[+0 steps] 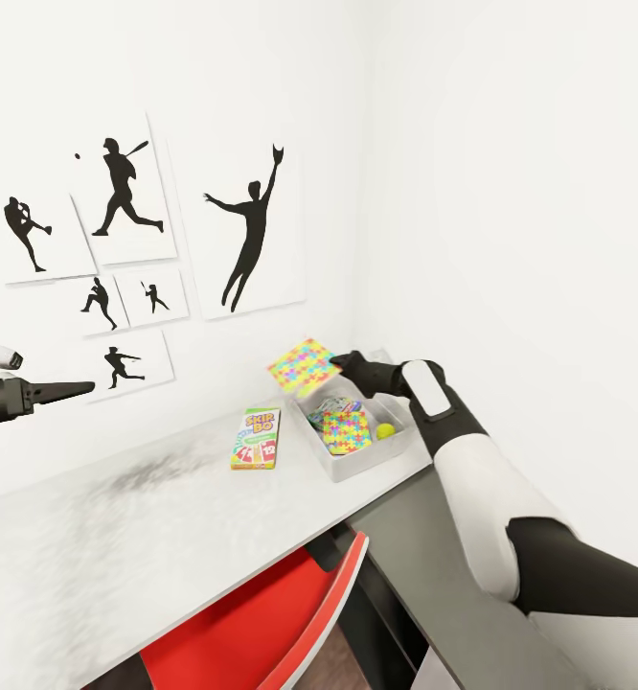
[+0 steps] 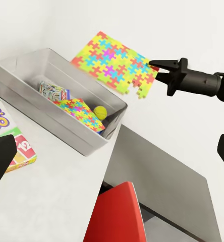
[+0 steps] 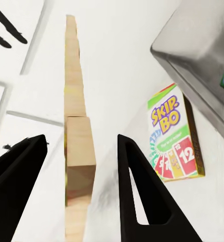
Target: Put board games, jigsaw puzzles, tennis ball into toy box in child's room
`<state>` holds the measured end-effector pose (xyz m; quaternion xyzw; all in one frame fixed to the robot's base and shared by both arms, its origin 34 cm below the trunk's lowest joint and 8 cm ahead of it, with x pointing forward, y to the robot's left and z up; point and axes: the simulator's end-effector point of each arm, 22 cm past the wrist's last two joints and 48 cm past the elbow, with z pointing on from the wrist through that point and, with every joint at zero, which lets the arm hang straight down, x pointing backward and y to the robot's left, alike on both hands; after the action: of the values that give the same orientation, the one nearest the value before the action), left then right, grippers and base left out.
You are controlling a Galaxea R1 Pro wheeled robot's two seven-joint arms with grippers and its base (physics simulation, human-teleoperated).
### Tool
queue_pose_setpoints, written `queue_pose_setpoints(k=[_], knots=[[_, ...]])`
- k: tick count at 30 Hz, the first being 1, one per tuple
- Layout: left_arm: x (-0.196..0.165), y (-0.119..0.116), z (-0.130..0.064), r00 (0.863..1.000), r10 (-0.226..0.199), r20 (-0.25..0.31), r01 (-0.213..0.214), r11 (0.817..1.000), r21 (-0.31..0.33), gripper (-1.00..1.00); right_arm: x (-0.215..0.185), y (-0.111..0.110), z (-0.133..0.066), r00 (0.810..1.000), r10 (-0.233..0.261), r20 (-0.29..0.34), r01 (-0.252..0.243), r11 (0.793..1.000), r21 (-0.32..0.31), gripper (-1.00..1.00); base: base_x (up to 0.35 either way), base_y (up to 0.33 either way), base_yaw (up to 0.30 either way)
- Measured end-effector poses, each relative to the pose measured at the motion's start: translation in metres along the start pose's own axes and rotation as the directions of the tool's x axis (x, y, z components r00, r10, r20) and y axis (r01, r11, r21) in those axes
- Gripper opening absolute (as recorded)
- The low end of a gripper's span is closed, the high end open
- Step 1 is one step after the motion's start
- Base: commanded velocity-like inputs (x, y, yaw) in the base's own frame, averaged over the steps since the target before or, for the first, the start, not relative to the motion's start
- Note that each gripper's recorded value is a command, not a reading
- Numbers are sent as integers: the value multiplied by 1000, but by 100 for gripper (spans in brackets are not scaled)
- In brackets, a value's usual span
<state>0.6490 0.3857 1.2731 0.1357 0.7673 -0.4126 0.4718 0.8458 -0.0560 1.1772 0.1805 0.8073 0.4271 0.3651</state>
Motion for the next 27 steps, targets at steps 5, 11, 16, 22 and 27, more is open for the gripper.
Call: queue_pose_setpoints(k=[5, 11, 16, 22, 27], knots=[[0, 0, 0, 1000, 0, 0, 0, 1000, 0, 100, -18, -18, -8, 1000, -3, 26, 2, 1000, 27, -100, 0, 0, 0], [0, 0, 0, 1000, 0, 0, 0, 1000, 1, 100, -33, -38, -18, 999, -3, 42, 1, 998, 58, -100, 0, 0, 0], [0, 0, 0, 1000, 0, 1, 0, 1000, 2, 100, -34, -45, -20, 999, -2, 40, 0, 998, 67, -100, 0, 0, 0], [0, 0, 1, 1000, 0, 1, 0, 1000, 2, 100, -32, -57, -20, 1000, 7, 30, -10, 996, 85, -100, 0, 0, 0], [0, 0, 0, 1000, 0, 1, 0, 1000, 1, 100, -31, -61, -20, 1000, 10, 29, -13, 996, 89, -100, 0, 0, 0]])
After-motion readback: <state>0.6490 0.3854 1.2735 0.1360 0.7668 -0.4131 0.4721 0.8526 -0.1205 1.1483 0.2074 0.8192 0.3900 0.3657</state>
